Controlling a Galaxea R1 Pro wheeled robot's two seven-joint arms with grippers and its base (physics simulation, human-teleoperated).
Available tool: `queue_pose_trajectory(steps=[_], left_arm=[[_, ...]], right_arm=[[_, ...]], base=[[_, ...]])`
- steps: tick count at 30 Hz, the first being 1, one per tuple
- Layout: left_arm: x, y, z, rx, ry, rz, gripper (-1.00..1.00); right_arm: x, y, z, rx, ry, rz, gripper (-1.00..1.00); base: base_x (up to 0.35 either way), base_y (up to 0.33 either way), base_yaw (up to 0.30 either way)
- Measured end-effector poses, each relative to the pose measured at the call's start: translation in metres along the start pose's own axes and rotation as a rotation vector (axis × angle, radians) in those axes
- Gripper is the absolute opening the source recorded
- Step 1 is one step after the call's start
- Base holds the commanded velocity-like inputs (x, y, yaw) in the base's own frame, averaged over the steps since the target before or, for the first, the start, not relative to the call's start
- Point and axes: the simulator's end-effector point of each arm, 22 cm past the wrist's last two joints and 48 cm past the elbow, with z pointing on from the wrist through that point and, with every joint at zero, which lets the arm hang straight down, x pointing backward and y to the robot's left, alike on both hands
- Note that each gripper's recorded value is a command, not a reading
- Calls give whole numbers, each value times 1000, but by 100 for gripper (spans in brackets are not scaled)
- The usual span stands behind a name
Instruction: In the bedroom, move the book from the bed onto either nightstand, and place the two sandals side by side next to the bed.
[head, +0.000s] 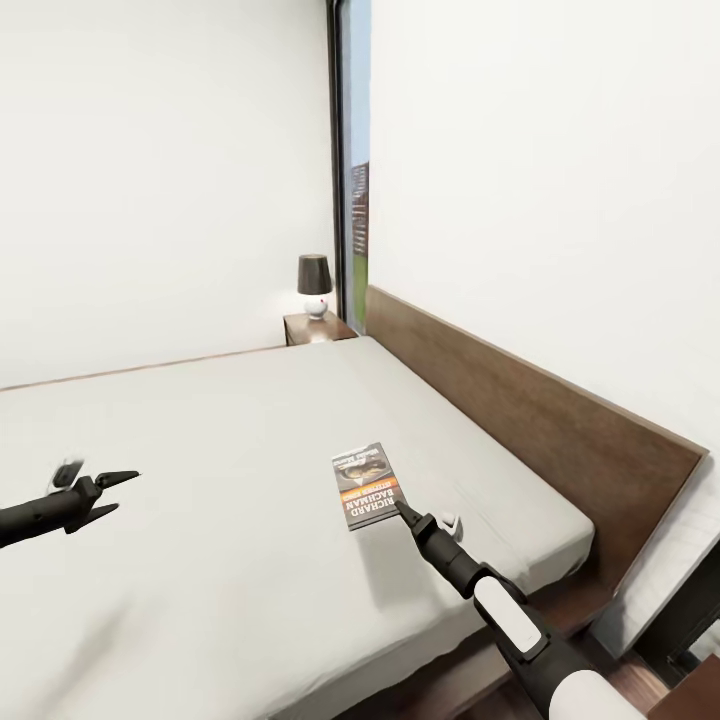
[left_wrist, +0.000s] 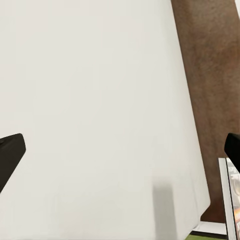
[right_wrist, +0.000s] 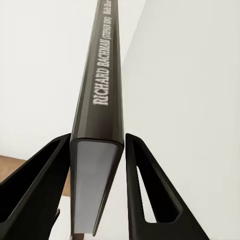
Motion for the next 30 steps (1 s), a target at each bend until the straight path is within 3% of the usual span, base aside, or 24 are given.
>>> queue_pose_trajectory(steps=[30], left_arm=[[-10, -20, -13, 30, -27, 18, 100]], right_arm=[[-8, 24, -2, -34, -13, -25, -100]], base=[[0, 0, 1]])
